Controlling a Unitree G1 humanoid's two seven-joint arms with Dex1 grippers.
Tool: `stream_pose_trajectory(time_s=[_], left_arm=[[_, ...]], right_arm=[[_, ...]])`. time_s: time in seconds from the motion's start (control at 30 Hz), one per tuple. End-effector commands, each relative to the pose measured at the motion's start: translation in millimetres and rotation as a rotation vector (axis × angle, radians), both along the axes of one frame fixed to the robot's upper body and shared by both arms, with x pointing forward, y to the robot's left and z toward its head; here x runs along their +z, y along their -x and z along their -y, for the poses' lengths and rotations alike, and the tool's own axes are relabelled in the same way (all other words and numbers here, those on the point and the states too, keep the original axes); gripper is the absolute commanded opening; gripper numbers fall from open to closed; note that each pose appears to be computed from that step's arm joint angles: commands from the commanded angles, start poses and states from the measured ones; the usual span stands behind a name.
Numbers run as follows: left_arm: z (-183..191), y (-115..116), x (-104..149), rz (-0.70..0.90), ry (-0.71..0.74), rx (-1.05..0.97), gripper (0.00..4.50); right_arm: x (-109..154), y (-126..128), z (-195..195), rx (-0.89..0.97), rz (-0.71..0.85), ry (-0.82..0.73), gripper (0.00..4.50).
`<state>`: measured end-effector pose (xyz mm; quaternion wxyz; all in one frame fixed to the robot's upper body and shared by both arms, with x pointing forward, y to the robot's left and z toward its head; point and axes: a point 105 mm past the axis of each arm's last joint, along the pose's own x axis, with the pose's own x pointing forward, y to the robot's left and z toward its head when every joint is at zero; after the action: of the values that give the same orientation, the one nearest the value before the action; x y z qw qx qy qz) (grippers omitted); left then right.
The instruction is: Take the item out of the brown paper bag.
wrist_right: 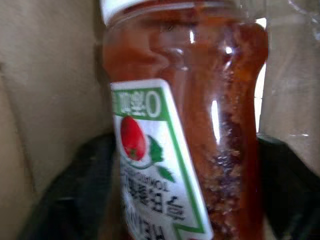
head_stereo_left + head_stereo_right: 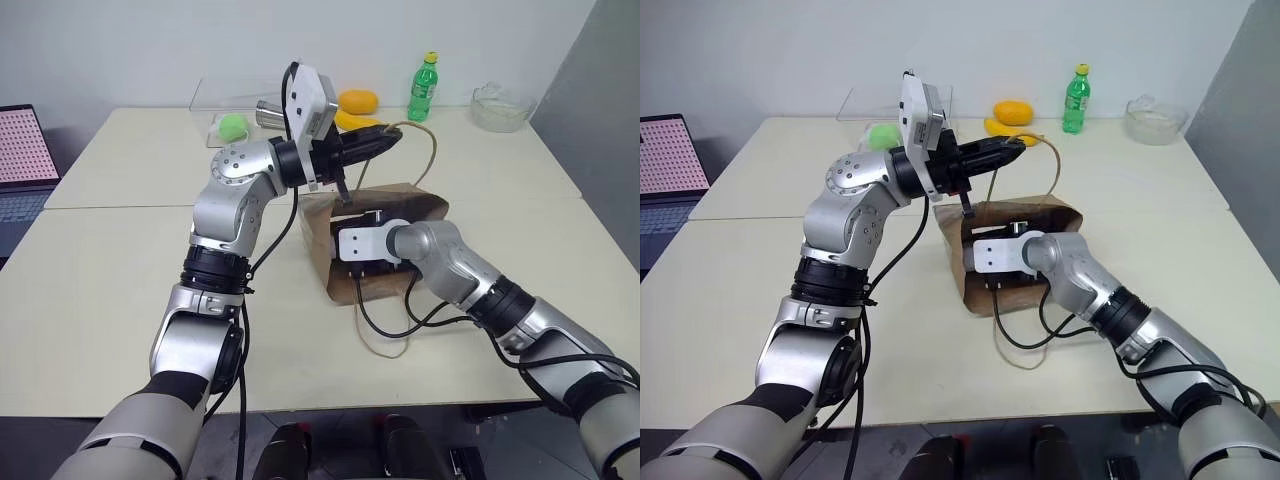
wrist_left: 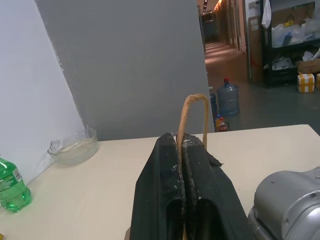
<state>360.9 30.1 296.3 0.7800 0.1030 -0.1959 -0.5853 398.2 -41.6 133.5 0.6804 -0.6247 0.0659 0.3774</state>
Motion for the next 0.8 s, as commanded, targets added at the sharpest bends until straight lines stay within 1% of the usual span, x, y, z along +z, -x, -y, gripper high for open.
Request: stream_pose_trajectory(time_s=[0.03, 0.1, 0.17, 0.27, 0.33, 0.4, 0.6, 0.73, 0.8], left_arm=[[-1.4, 4.5, 14.4, 0.064, 0.022, 0.004, 0.00], [-3.0, 2.2, 13.7, 0.064, 0.019, 0.019, 0.00], [-4.1, 0.2, 14.0, 0.067, 0.019, 0.032, 0.00], [-5.6, -2.8, 14.9, 0.069, 0.020, 0.051, 0.00], [-5.8, -5.2, 15.8, 0.072, 0.020, 0.063, 0.00], [-6.2, -7.7, 16.4, 0.074, 0.019, 0.075, 0.00], [-6.3, -13.2, 16.9, 0.082, 0.015, 0.098, 0.00], [-7.5, -15.6, 17.5, 0.089, 0.017, 0.113, 0.00], [-8.0, -16.5, 17.0, 0.093, 0.015, 0.119, 0.00]], right_arm=[[12.5, 0.0, -0.4, 0.033, 0.029, -0.020, 2.87], [25.4, 6.3, -5.9, 0.079, 0.059, -0.054, 2.82], [39.5, 16.1, -9.4, 0.122, 0.077, -0.090, 2.67], [57.8, 38.4, -9.4, 0.205, 0.076, -0.123, 2.15], [66.4, 55.8, -5.2, 0.254, 0.044, -0.152, 1.98], [74.0, 65.1, 1.5, 0.274, 0.032, -0.168, 1.96], [101.1, 79.9, 16.3, 0.304, 0.031, -0.220, 1.96], [110.3, 92.8, 30.0, 0.308, -0.007, -0.238, 1.96], [116.4, 103.4, 33.4, 0.323, -0.043, -0.271, 1.96]])
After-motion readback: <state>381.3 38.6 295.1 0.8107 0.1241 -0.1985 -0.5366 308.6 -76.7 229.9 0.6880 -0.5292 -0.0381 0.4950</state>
